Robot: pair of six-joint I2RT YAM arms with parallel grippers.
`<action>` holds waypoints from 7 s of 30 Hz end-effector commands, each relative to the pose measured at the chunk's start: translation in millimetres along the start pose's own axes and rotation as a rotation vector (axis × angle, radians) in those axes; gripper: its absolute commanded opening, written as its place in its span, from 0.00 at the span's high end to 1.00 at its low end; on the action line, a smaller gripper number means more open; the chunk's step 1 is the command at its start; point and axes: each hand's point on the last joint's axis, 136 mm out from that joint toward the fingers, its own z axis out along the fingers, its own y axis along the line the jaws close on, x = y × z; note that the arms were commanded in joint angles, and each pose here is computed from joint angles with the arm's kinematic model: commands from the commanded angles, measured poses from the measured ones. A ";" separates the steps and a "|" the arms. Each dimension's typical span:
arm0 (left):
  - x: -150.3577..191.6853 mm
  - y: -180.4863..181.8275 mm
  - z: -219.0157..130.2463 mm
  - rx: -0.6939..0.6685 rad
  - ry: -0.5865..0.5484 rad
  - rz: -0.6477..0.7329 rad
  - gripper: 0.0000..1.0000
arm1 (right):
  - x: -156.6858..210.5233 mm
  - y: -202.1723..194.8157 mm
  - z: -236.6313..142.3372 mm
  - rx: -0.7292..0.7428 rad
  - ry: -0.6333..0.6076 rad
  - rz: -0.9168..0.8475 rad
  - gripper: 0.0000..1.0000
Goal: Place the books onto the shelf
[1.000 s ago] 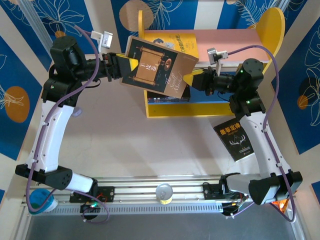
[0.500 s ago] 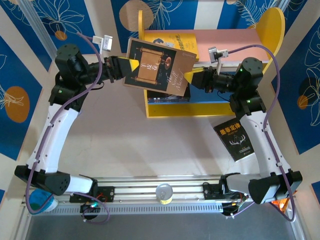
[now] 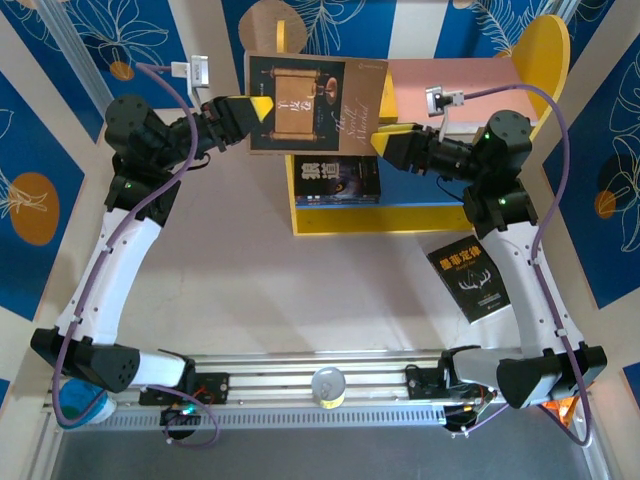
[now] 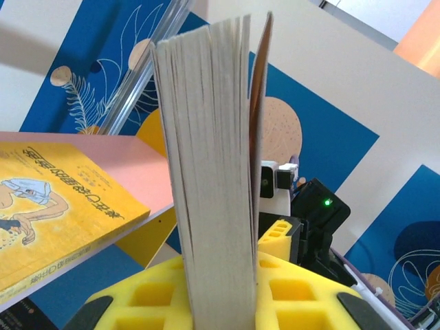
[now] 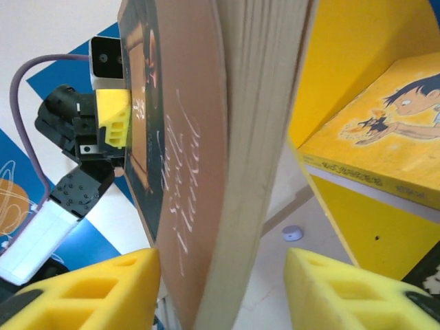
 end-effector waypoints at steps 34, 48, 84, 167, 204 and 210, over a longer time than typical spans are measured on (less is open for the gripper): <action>-10.6 -19.8 35.3 0.089 -0.120 0.049 1.00 | -45.1 24.3 -2.2 -0.046 -0.037 -0.011 0.92; -4.6 25.4 -8.3 -0.366 -0.146 0.114 0.68 | -77.8 15.2 -22.9 0.015 -0.015 -0.044 1.00; 7.6 49.5 -44.0 -0.601 -0.111 0.202 0.66 | -68.6 -72.5 16.0 0.087 0.083 0.116 0.99; 20.0 48.8 -36.8 -0.565 -0.031 0.198 0.59 | -47.4 -91.3 4.7 0.430 0.088 0.019 0.32; 23.2 52.7 -39.2 -0.582 -0.022 0.202 0.59 | -39.6 -91.6 -4.3 0.472 0.082 -0.001 0.32; 23.2 52.3 -39.1 -0.581 -0.021 0.202 0.59 | -38.5 -92.1 1.9 0.450 0.100 0.011 0.32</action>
